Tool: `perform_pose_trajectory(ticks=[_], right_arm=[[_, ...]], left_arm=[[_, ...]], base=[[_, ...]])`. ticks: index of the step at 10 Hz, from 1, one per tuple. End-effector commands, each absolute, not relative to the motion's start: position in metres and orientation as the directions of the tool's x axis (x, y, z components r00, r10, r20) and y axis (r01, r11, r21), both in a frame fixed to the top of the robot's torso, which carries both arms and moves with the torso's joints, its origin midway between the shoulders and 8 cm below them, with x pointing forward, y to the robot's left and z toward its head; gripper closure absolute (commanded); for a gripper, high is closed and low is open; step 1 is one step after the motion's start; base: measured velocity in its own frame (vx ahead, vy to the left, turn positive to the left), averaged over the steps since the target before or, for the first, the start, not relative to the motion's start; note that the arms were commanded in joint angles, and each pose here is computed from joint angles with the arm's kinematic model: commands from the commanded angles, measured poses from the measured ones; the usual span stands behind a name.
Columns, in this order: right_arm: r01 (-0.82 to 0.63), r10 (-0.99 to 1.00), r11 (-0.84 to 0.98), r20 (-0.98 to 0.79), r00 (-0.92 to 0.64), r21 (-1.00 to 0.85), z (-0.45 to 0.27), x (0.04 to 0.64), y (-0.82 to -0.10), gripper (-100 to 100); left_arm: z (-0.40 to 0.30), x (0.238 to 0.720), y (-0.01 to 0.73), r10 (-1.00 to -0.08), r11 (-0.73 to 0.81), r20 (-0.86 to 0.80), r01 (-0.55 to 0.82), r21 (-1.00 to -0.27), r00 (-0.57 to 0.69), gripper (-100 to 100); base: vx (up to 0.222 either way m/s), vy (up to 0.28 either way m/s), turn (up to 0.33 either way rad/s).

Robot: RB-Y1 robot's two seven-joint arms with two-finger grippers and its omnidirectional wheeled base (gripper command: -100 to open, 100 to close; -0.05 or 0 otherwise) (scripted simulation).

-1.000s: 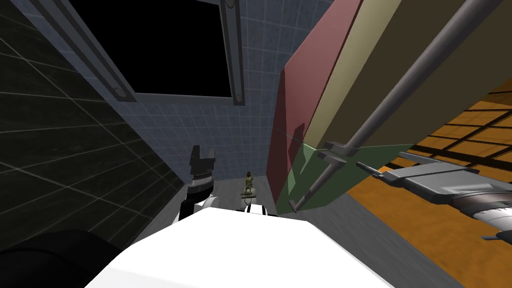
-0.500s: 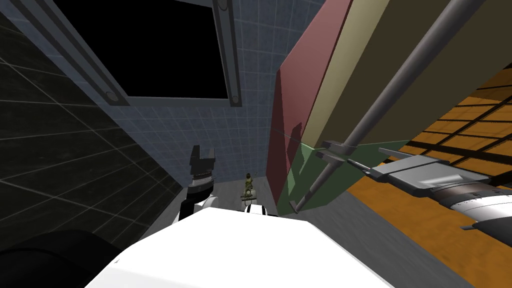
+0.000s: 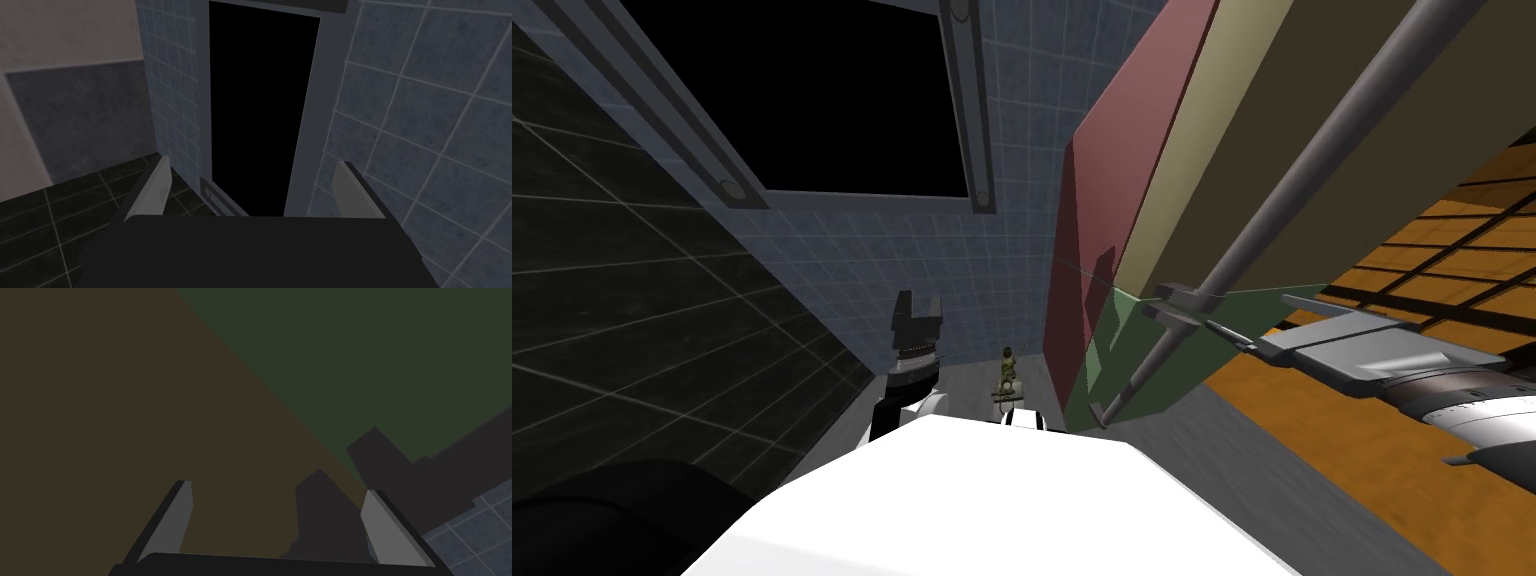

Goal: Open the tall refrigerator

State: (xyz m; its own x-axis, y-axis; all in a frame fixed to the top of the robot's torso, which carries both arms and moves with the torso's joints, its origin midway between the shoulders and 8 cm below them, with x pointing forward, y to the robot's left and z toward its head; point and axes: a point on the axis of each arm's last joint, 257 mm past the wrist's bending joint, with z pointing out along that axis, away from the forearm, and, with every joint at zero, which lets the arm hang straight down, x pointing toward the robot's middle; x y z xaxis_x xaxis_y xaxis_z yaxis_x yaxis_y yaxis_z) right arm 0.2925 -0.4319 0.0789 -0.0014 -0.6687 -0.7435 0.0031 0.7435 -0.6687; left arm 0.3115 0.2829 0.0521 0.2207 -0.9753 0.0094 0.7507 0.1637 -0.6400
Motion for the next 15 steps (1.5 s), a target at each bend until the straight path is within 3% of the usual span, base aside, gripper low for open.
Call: perform_pose_trajectory(ticks=[1,6,13,14,15], right_arm=[[0.005,-0.668,0.744,-0.744,-0.003,-0.668,0.079,0.292,-0.433,100],[-0.085,-0.658,0.744,-0.749,0.080,-0.663,0.080,0.301,-0.393,100],[-0.205,-0.633,0.722,-0.750,0.189,-0.661,0.080,0.306,-0.340,100],[-0.182,-0.638,0.729,-0.752,0.168,-0.659,0.080,0.308,-0.358,-100],[-0.164,-0.641,0.735,-0.753,0.151,-0.658,0.080,0.310,-0.370,-100]], left_arm=[[0.052,0.311,0.283,-0.975,0.164,0.009,0.751,-0.640,0.221,0],[0.052,0.312,0.283,-0.975,0.164,0.009,0.751,-0.640,0.221,0],[0.052,0.312,0.283,-0.975,0.164,0.009,0.751,-0.640,0.221,0],[0.052,0.312,0.283,-0.975,0.164,0.009,0.751,-0.640,0.221,0],[0.052,0.312,0.283,-0.975,0.164,0.009,0.751,-0.640,0.221,0]], base=[[-0.004,-0.005,-0.011],[-0.167,-0.204,0.061],[-0.243,-0.286,0.074],[-0.017,-0.024,-0.006],[0.013,0.014,0.001]])
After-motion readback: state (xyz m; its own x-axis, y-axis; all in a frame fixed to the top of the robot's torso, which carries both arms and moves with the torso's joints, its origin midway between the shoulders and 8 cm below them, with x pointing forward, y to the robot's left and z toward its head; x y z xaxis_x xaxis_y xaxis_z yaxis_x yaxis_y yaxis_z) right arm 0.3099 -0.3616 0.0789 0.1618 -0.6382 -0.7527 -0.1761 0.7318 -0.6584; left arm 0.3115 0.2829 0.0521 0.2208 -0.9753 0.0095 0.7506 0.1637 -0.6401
